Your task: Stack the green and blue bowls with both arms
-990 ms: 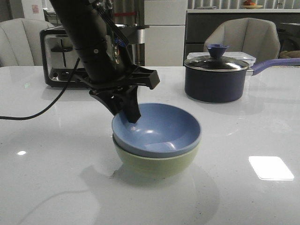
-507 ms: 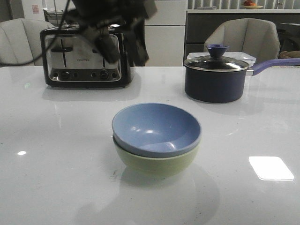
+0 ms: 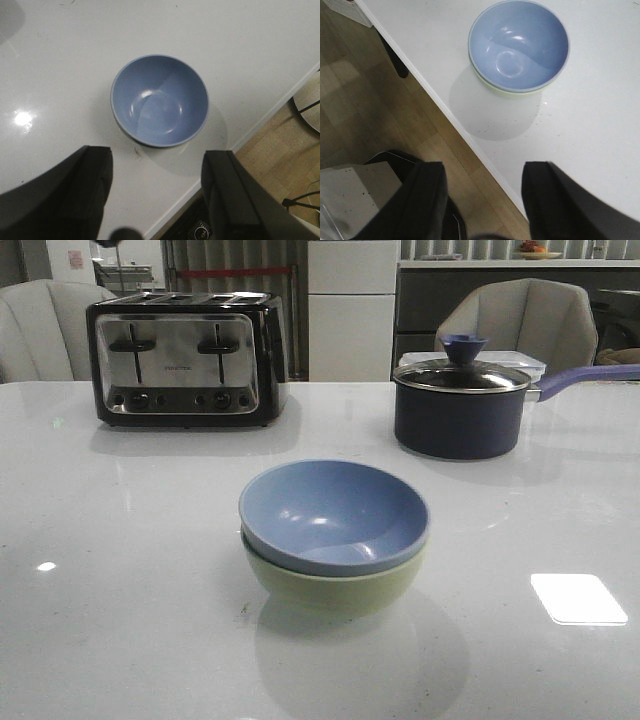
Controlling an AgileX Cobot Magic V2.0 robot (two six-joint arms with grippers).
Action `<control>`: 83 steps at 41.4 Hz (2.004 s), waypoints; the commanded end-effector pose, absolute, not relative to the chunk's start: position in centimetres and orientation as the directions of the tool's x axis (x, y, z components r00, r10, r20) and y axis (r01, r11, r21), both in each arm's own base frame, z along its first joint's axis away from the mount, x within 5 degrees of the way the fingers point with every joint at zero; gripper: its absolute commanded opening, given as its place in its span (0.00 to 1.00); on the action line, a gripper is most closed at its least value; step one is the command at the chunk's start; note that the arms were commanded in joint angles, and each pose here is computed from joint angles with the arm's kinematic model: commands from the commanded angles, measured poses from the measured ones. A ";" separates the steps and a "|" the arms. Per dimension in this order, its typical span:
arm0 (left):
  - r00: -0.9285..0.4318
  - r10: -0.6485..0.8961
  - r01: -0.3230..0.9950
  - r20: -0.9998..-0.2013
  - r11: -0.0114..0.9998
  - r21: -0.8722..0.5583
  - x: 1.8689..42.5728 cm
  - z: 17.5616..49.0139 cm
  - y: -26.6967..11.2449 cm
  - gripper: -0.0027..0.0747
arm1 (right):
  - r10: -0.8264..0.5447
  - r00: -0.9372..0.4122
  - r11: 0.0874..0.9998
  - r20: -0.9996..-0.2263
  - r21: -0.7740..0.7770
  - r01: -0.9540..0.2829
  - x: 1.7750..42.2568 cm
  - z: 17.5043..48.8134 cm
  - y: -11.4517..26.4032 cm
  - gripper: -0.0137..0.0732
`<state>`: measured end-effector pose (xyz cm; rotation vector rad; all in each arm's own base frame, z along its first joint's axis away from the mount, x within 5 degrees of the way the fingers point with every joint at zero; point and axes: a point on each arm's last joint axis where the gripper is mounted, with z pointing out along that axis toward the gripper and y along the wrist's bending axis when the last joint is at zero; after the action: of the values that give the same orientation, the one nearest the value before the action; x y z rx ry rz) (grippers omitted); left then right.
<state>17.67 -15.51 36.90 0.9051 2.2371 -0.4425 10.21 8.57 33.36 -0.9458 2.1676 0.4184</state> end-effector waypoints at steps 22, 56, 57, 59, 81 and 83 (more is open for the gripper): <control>-0.332 0.393 0.700 -0.857 0.712 0.055 8.6 34.8 -7.6 0.62 | -0.438 -0.463 0.721 -0.770 0.006 -0.693 10.6 34.2 8.4 0.66; -0.339 0.399 0.701 -0.852 0.711 0.054 8.5 34.5 -7.6 0.15 | -0.468 -0.496 0.730 -0.731 -0.004 -0.683 10.7 32.4 8.2 0.22; -0.339 0.399 0.701 -0.852 0.711 0.054 8.5 34.5 -7.6 0.15 | -0.470 -0.498 0.730 -0.729 -0.003 -0.684 10.7 32.4 8.2 0.22; -0.339 0.399 0.701 -0.852 0.711 0.054 8.5 34.5 -7.6 0.15 | -0.472 -0.500 0.729 -0.726 -0.003 -0.684 10.7 32.4 8.2 0.22; -0.325 0.340 0.663 -0.882 0.748 0.044 8.0 34.3 -6.6 0.15 | -0.473 -0.501 0.729 -0.725 -0.002 -0.685 10.6 32.4 8.2 0.22; -0.298 0.303 0.606 -0.905 0.793 0.066 7.7 34.0 -5.4 0.15 | -0.473 -0.502 0.729 -0.724 -0.002 -0.685 10.6 32.4 8.2 0.22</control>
<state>7.81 -6.30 32.67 0.8079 2.0330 -0.3629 10.34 8.09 31.18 -0.9060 2.2674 0.3625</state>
